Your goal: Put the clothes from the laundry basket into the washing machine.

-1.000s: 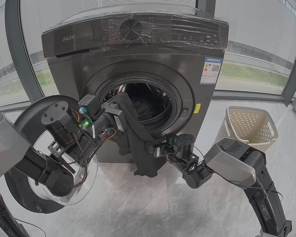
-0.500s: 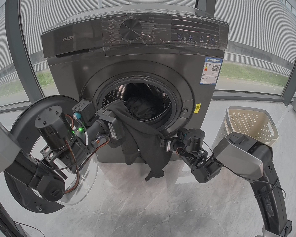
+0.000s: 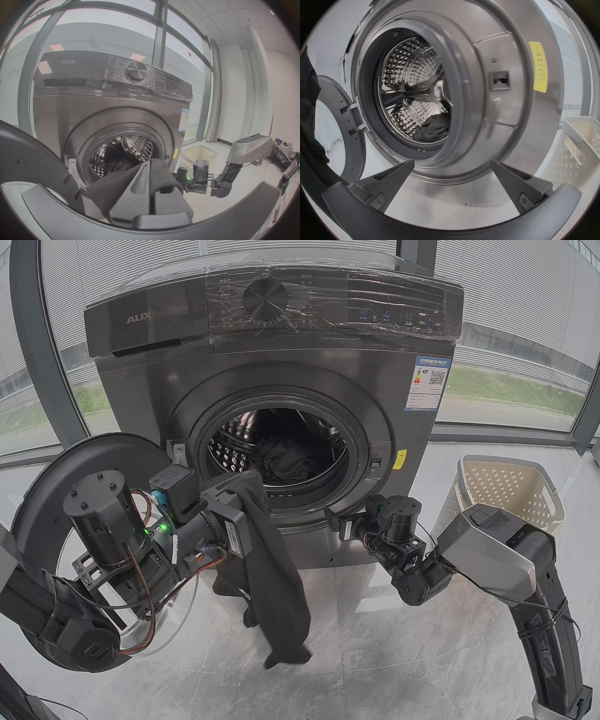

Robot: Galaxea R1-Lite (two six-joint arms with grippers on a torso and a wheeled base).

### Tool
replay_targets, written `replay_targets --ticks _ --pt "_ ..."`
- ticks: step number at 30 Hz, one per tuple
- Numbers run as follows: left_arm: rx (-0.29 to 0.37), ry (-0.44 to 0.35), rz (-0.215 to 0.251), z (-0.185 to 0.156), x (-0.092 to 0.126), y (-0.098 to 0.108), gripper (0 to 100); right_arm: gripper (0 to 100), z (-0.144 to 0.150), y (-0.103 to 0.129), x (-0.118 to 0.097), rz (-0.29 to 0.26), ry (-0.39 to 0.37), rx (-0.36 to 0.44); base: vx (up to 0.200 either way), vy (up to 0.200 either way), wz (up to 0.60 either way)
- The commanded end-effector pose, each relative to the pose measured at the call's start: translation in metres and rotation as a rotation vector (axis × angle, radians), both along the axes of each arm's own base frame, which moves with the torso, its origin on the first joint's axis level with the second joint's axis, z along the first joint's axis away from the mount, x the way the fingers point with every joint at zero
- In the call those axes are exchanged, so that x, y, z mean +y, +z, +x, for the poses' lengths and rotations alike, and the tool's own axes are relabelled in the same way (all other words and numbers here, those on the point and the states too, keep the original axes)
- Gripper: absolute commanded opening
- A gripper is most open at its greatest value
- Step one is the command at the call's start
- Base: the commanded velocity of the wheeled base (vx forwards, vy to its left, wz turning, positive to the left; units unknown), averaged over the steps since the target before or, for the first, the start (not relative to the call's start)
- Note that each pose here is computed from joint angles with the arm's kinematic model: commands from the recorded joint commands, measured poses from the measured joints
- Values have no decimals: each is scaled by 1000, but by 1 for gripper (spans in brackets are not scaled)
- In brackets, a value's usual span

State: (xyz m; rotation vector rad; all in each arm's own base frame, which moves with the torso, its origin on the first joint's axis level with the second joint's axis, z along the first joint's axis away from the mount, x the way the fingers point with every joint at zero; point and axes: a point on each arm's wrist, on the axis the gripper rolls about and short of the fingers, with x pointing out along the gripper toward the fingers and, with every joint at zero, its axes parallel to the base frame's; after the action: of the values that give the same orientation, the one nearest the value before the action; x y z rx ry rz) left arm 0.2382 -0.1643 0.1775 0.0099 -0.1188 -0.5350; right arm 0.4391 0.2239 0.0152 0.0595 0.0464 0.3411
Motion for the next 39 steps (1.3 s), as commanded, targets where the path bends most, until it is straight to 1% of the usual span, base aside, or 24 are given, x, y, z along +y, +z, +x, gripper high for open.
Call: replay_targets --ticks 1,4,7,8,10,11,12,13,16,18,19,22,23,27,34,39 --pt "4 -32 1 -5 -10 2 0 100 -4 -8 15 -5 32 8 0 0 0" --pt "8 -8 0 4 -13 1 0 100 -7 -8 17 -4 42 6 0 0 0" --pt "8 38 0 12 -13 1 0 100 -12 -3 17 -3 52 2 0 0 0" --pt "13 75 3 23 -8 -1 0 100 -25 14 20 5 86 -15 0 0 0" --pt "12 81 3 26 -7 -1 0 100 -30 18 20 4 101 -12 0 0 0" --pt "9 87 1 28 -6 0 0 100 -36 22 21 0 121 -7 0 0 0" --pt "9 87 1 28 -6 0 0 100 -36 22 21 0 121 -7 0 0 0" --pt "12 98 3 33 -5 -2 0 100 -49 33 24 -1 164 -14 0 0 0" --pt "11 98 4 35 -5 -3 0 100 -66 50 28 -4 218 -38 0 0 0" --pt "11 93 4 35 -5 -3 0 100 -70 57 30 1 235 -48 0 0 0" --pt "11 92 4 35 -5 -3 0 100 -73 64 31 9 247 -61 0 0 0" --pt "7 90 2 35 -5 -2 0 100 -73 68 31 11 251 -72 0 0 0" --pt "4 89 1 35 -5 -2 0 100 -75 74 30 17 266 -83 0 0 0" --pt "-3 89 -3 36 -5 -1 0 100 -76 74 28 7 287 -96 0 0 0" --pt "-19 77 -12 37 -6 4 0 100 -78 69 28 -6 300 -84 0 0 0" --pt "-20 71 -12 37 -6 4 0 100 -81 63 33 -11 319 -71 0 0 0"
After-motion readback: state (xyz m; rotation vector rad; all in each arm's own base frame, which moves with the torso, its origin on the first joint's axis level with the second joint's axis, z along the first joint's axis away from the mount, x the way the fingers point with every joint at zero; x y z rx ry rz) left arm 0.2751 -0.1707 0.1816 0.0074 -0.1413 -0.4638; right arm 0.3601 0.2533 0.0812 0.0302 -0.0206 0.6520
